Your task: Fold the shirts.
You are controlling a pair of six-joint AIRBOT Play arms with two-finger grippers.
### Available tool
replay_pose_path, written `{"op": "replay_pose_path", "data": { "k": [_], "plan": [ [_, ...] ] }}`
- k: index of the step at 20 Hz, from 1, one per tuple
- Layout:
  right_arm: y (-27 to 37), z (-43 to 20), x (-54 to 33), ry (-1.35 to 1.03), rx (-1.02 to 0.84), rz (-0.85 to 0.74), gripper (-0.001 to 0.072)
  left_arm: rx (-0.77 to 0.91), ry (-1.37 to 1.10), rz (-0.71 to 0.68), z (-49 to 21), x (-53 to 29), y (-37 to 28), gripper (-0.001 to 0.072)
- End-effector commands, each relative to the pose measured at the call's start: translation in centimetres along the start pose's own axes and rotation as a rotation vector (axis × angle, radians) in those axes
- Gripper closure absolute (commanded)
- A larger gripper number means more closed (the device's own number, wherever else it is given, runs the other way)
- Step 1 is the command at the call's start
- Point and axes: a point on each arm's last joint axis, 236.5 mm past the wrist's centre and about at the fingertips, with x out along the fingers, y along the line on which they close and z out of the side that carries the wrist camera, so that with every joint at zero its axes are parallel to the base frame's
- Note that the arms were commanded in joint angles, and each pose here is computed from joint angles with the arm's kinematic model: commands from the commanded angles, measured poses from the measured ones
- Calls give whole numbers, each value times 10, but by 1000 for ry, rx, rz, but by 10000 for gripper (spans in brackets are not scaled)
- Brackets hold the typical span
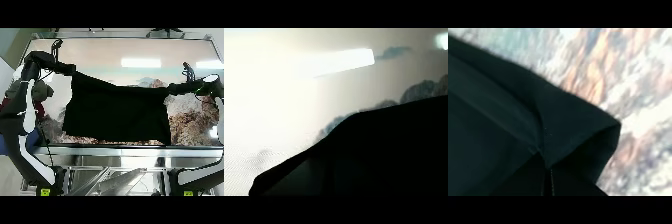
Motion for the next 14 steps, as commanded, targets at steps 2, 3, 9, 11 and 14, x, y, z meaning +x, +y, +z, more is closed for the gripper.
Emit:
{"op": "replay_pose_path", "data": {
  "k": [2,3,9,11,14],
  "plan": [
    [-8,-21,-7,113,-58,-32,693,14,168,21,-34,-9,6,695],
    [-12,-32,-12,161,-64,-59,693,-1,223,46,-48,-14,10,695],
    [-16,-65,-32,314,-124,-106,693,-67,327,59,-108,-35,4,695],
    [-20,-76,-33,350,-114,-122,693,-104,325,69,-125,-41,9,695],
    [-18,-80,-23,334,-96,-105,693,-151,312,78,-141,-43,18,695]
  ]
}}
